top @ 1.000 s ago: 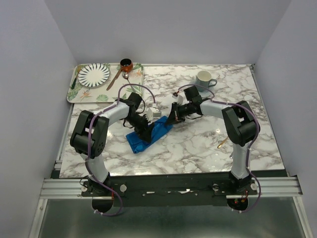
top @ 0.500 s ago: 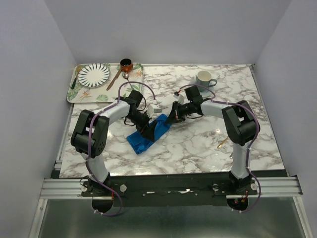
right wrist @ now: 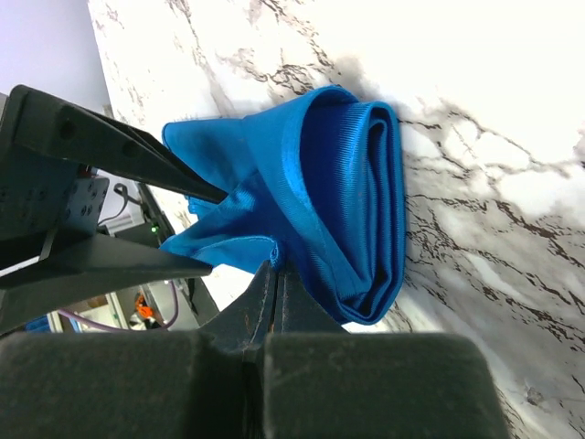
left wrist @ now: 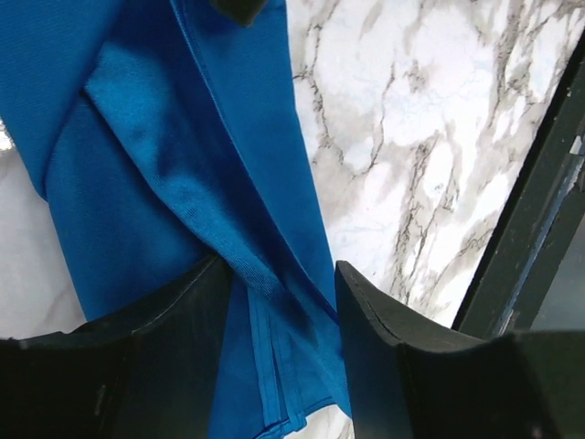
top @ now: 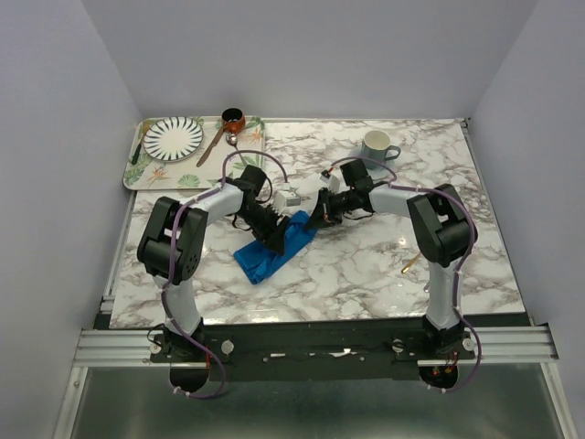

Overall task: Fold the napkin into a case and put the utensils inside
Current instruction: Fold the 2/3-rectangle-folded napkin at the center of the board.

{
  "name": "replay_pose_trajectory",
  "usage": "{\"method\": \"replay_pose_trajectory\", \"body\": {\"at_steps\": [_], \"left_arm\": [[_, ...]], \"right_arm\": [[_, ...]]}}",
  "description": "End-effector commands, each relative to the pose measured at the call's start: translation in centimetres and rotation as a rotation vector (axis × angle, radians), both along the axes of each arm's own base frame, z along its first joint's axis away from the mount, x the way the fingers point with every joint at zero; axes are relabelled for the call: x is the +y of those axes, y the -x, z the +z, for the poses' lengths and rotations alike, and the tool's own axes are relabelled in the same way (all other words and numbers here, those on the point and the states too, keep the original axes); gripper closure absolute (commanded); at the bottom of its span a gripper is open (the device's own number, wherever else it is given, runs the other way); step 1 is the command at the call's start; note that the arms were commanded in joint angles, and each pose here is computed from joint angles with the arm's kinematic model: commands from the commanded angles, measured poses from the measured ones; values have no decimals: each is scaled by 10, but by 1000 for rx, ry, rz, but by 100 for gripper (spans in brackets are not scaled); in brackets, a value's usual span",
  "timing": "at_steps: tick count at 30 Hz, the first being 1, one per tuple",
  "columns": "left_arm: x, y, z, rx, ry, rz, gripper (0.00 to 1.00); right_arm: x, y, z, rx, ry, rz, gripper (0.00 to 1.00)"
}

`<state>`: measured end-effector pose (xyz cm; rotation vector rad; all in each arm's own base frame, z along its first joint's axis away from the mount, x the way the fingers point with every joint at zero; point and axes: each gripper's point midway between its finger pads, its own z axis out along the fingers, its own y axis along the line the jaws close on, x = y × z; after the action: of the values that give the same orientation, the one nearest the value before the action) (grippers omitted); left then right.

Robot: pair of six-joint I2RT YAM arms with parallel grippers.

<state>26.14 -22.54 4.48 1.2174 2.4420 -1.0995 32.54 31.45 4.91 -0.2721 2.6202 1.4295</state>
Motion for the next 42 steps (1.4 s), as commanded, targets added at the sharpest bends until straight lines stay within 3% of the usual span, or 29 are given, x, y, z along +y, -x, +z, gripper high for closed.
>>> {"method": "replay_pose_trajectory", "body": {"at_steps": [1,4,5,8,9,12,19,29,42], "left_arm": [[2,-13,-9,-34,-51,25,48],[0,-11,-11,-3,-47,13,62],[1,-15,-10,1,-46,22,84],[6,-19,-17,43,-51,46,100],[7,-20,-19,50,-47,45,100],[9,-14,-26,127,-39,8,100],[10,8,-29,190,14,-74,100],[11,43,-16,204,71,-128,100],[5,27,-5,257,120,-37,100]], "right_arm": [[1,-4,-5,18,12,-12,99],[3,-3,-2,11,2,0,99],[3,-3,0,9,-6,7,99],[1,-1,11,-26,-4,53,87],[-1,-1,13,-70,3,87,78],[-8,0,32,-151,17,143,65],[-19,-24,66,-296,14,162,53],[-15,-42,51,-248,10,147,53],[29,-6,1,-147,23,278,56]]}}
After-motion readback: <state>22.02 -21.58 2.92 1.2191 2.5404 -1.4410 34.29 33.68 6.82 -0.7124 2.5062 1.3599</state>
